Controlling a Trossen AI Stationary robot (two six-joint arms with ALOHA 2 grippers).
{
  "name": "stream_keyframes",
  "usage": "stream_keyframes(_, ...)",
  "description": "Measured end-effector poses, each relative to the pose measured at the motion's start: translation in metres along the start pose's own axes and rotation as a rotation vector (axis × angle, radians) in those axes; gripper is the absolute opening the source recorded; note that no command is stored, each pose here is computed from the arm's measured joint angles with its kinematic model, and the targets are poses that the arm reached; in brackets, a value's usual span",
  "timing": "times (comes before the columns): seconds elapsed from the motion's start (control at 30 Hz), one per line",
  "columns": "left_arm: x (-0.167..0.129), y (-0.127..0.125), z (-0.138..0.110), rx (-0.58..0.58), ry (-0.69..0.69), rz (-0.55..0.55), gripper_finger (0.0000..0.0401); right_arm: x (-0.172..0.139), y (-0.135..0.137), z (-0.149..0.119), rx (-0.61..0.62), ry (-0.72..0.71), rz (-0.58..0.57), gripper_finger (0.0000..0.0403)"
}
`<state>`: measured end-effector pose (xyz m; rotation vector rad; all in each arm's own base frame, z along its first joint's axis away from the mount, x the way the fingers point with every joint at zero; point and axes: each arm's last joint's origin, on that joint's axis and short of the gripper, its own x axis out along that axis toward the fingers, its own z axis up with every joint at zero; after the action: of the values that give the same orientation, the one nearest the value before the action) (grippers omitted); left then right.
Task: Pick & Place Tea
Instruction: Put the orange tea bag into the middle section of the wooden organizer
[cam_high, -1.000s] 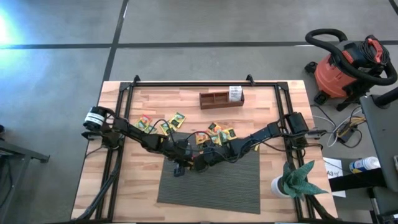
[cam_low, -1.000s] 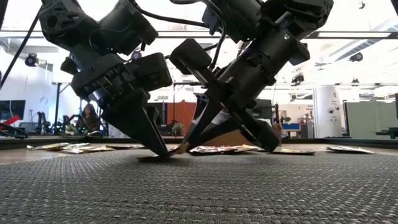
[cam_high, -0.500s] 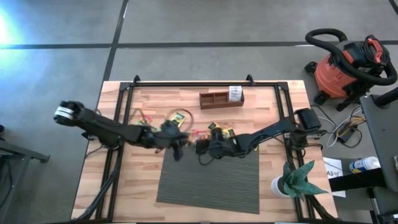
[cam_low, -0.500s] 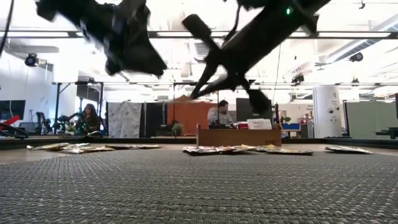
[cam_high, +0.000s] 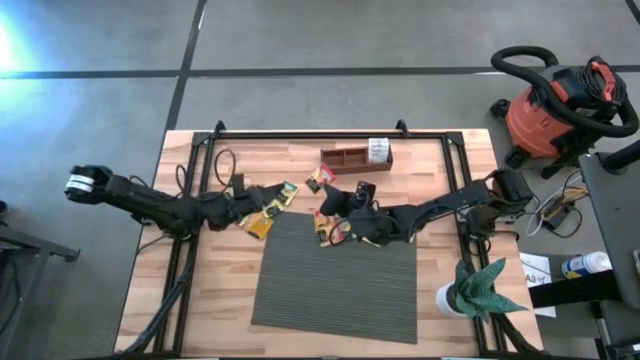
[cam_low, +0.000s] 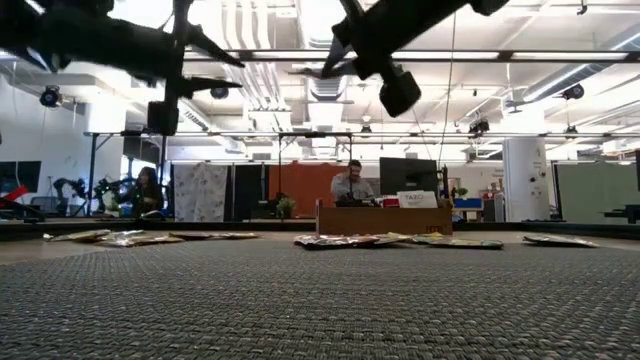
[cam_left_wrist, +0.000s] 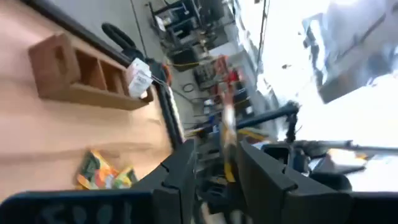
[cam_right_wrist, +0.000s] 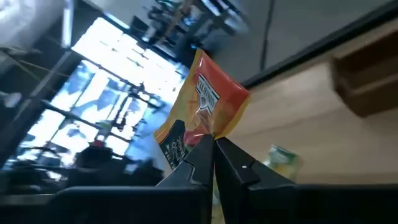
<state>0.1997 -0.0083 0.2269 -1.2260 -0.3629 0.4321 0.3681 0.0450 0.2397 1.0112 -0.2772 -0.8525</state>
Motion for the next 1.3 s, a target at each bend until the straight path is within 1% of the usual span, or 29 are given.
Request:
stream_keyframes(0.07,0.002,0.003,-0.001,-0.030,-0.004,-0.015,0.0112,0.003,0.001,0.002,-0.009,-0.003,0.011,0.0008)
stream_keyframes(0.17,0.006,-0.002,-0.003,-0.022,-0.004,-0.034,0.0113,0.006,0.001,0.003,-0.006,-0.007,0.008,0.0008)
stream_keyframes(0.27,0.014,-0.015,-0.005,0.045,-0.005,-0.058,0.0113,0.007,0.001,0.004,0.025,-0.008,0.009,0.0008)
stream_keyframes(0.43,0.026,-0.037,-0.008,0.193,0.001,-0.095,0.0113,0.007,0.001,0.004,0.028,-0.011,0.007,0.0008)
stream_keyframes(0.53,0.030,-0.043,-0.010,0.241,0.016,-0.074,0.0113,0.007,0.001,0.004,0.029,-0.012,0.006,0.0008)
stream_keyframes(0.6,0.030,-0.042,-0.010,0.260,0.023,-0.051,0.0113,0.007,0.003,0.005,0.037,-0.018,0.008,0.0008)
stream_keyframes(0.77,0.028,-0.038,-0.008,0.246,-0.002,-0.025,0.0113,0.007,0.003,0.006,0.040,-0.048,0.000,0.0008)
stream_keyframes(0.93,0.027,-0.034,-0.009,0.212,0.006,-0.014,0.0113,0.008,0.004,0.009,0.058,-0.072,-0.005,0.0008)
stream_keyframes(1.07,0.030,-0.031,-0.012,0.217,0.016,-0.002,0.0113,0.011,0.003,0.012,0.086,-0.079,-0.006,0.0008)
stream_keyframes(1.3,0.042,-0.026,-0.016,0.225,0.003,0.019,0.0113,0.012,0.004,0.011,0.104,-0.039,0.006,0.0008)
